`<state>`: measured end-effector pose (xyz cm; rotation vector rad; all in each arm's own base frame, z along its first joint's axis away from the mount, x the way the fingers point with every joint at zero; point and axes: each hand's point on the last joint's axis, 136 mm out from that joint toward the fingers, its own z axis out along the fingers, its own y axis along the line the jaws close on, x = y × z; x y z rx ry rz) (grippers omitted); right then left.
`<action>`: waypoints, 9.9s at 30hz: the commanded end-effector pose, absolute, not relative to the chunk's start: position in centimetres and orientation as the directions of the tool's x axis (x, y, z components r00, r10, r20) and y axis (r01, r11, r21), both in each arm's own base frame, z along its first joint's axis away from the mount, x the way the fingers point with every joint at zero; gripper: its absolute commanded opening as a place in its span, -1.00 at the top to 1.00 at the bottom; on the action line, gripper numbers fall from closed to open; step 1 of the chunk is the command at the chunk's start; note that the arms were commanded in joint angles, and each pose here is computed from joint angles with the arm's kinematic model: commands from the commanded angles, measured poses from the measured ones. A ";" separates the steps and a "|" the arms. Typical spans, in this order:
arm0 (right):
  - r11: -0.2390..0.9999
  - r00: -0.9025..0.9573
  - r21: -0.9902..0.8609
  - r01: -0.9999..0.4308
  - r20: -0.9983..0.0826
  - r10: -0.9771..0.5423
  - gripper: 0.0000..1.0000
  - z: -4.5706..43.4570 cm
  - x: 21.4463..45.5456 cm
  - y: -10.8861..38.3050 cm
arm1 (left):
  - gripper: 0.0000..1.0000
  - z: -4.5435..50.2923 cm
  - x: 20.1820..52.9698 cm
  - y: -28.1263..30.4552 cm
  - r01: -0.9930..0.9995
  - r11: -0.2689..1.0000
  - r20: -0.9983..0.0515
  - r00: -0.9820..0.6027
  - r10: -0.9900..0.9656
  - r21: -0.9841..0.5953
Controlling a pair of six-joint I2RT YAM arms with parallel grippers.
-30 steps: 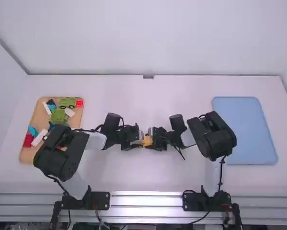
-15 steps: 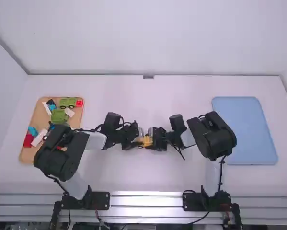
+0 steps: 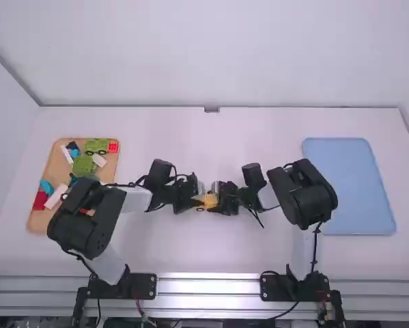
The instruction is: Assemble lego blocks to make yellow taxi
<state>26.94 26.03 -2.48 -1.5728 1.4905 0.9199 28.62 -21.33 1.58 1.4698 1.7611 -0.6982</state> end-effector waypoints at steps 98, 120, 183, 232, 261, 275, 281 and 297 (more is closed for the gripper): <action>-0.065 0.065 -0.041 -0.997 -0.896 -0.440 -0.15 -3.1 25.8 26.0 | -0.29 5.5 32.2 -20.6 0.960 0.274 -0.761 -0.143 0.633 0.047; -0.030 0.051 -0.041 -0.999 -0.800 -0.597 -0.14 -3.9 30.3 24.3 | -0.98 13.5 36.2 -11.7 0.599 0.766 -0.636 -0.502 0.586 0.233; 0.191 0.001 -0.156 -0.969 -0.778 -0.629 -0.96 5.7 34.2 21.2 | -0.98 15.0 28.4 17.0 -0.832 0.553 -0.388 -0.499 -0.775 -0.034; 0.192 -0.002 -0.152 -0.970 -0.779 -0.627 -0.96 5.7 34.1 21.2 | -0.29 1.9 26.5 18.0 -0.911 0.403 -0.129 -0.411 -0.902 0.088; 0.190 -0.007 -0.145 -0.971 -0.778 -0.628 -0.96 5.6 34.0 21.2 | -0.23 -0.5 25.9 18.6 -0.927 0.363 -0.204 -0.375 -0.904 0.095; 0.190 -0.007 -0.145 -0.971 -0.778 -0.628 -0.96 5.6 34.0 21.2 | -0.08 -1.4 26.2 18.8 -0.931 0.358 -0.233 -0.363 -0.902 0.066; 0.201 -0.021 -0.134 -0.970 -0.780 -0.625 -0.96 5.6 34.0 21.2 | 0.03 -1.4 26.5 18.7 -0.931 0.361 -0.234 -0.363 -0.902 0.055; 0.225 -0.051 -0.114 -0.968 -0.784 -0.618 -0.96 5.6 34.1 21.2 | 0.31 -1.6 26.2 19.0 -0.942 0.332 -0.246 -0.335 -0.909 0.056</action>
